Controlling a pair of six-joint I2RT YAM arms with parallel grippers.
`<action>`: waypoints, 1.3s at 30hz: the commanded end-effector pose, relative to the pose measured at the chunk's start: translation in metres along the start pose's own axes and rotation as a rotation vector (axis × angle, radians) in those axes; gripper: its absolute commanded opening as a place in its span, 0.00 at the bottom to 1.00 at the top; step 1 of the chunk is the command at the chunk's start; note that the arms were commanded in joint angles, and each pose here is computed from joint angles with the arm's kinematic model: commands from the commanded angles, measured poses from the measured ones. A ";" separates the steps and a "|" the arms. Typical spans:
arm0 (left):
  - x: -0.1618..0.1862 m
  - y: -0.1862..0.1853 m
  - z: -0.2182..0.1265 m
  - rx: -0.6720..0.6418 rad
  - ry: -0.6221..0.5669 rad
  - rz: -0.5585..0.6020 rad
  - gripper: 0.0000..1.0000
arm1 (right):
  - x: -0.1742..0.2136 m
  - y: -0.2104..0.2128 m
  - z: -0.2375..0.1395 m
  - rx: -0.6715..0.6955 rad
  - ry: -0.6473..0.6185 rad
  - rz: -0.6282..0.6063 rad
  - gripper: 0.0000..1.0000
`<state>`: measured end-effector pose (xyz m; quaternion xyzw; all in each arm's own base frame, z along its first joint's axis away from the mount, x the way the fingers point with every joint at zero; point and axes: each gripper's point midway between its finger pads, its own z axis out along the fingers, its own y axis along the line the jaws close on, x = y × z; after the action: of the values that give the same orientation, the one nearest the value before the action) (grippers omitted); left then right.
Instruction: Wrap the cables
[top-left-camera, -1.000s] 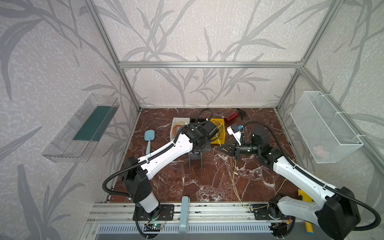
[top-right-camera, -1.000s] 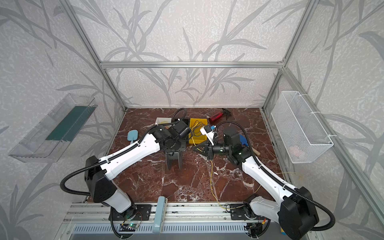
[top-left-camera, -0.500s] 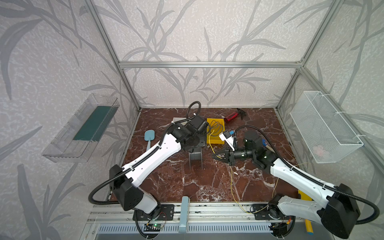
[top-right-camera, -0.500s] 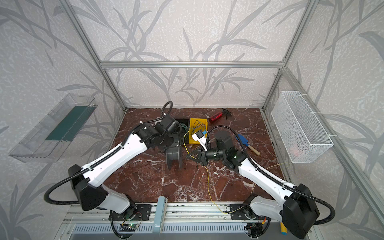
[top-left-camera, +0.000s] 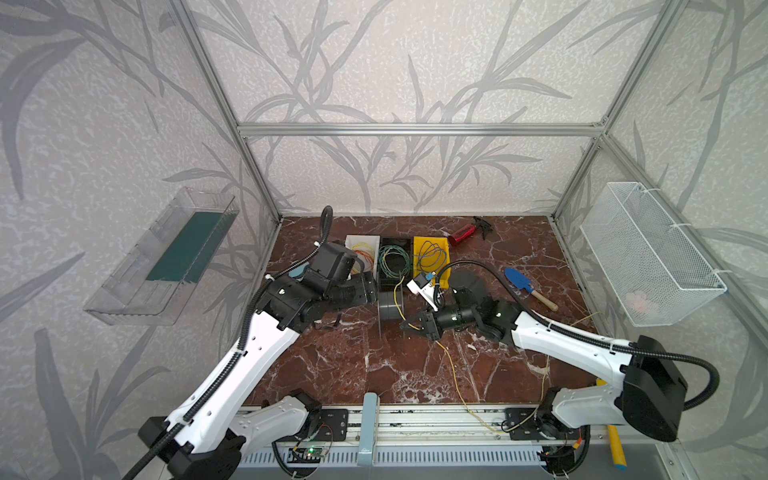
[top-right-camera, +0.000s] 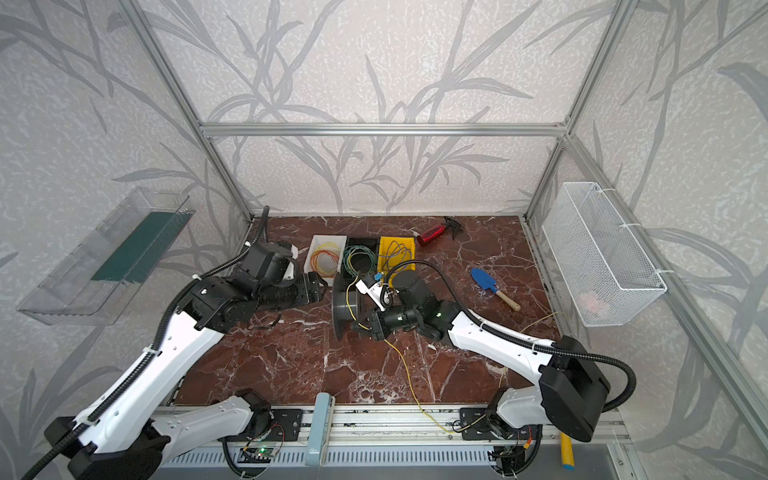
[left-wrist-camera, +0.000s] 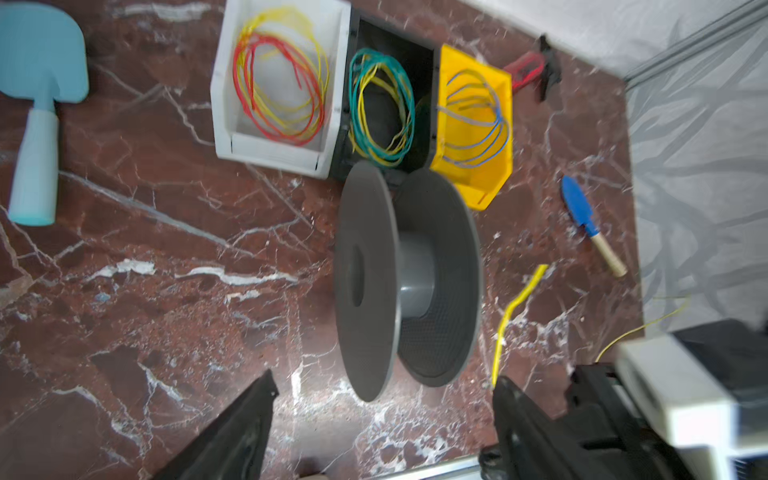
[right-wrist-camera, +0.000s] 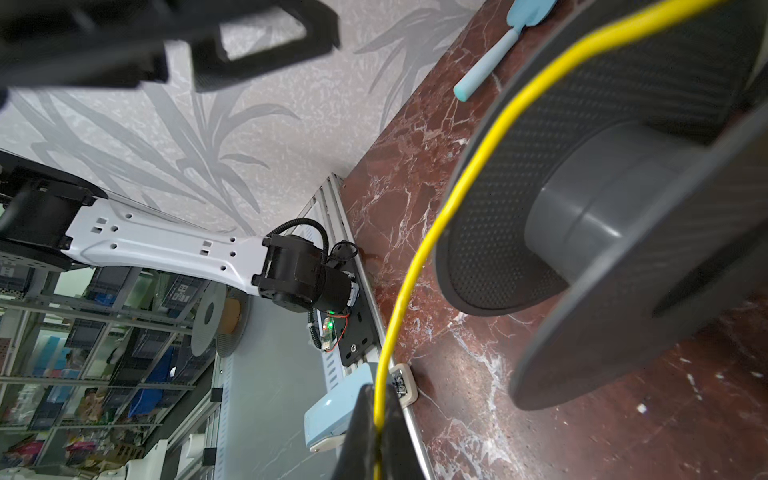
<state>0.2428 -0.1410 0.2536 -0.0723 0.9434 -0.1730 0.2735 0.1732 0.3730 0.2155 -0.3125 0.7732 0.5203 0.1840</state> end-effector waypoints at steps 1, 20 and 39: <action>0.004 -0.008 0.008 0.069 0.000 0.034 0.84 | 0.003 -0.003 0.008 0.050 0.044 0.026 0.00; 0.009 -0.003 0.070 0.021 0.033 0.121 0.88 | 0.003 -0.032 0.033 0.204 0.166 0.131 0.00; 0.002 0.002 0.107 -0.084 0.091 0.147 0.70 | 0.001 -0.037 0.045 0.193 0.175 0.136 0.00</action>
<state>0.2906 -0.1682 0.1606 -0.0109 0.9662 -0.1199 0.2280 0.1994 0.3948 0.1589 -0.2663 0.8655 0.4106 0.1066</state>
